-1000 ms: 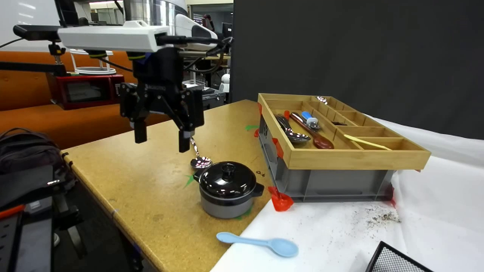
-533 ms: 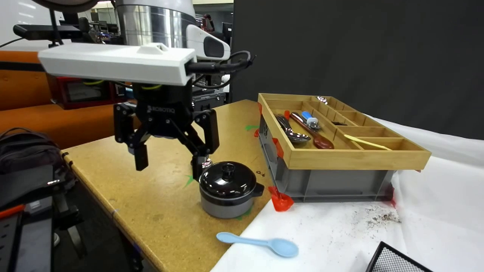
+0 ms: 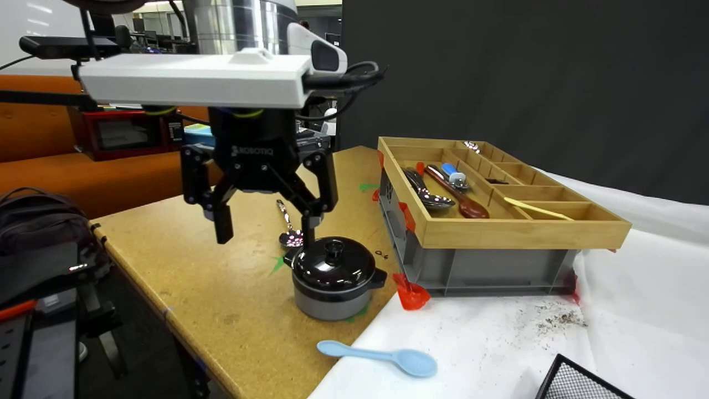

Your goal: Put the marker in the grey pot and put the black lid on top of the grey pot, move the grey pot to the left

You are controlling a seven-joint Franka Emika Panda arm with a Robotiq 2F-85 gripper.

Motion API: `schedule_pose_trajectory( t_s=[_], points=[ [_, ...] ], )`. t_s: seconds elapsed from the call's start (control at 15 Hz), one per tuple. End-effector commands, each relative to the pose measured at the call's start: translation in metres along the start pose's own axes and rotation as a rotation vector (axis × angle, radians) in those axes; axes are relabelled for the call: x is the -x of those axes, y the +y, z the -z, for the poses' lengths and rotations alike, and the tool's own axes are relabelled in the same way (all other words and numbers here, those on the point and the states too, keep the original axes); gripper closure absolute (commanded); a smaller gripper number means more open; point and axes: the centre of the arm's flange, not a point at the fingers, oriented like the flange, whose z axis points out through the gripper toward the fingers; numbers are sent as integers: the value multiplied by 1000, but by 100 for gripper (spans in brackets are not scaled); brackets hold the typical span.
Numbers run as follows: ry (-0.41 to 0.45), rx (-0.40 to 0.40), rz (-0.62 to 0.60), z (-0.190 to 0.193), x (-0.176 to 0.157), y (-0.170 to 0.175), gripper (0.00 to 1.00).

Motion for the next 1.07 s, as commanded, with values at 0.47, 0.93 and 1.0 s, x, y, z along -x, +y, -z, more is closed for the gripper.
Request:
schedule_pose_trajectory(
  t_s=[0.47, 0.93, 1.0],
  points=[
    [92, 84, 363, -22, 9, 59, 0],
    [77, 63, 364, -57, 17, 115, 40],
    [76, 61, 364, -61, 17, 121, 48]
  ],
)
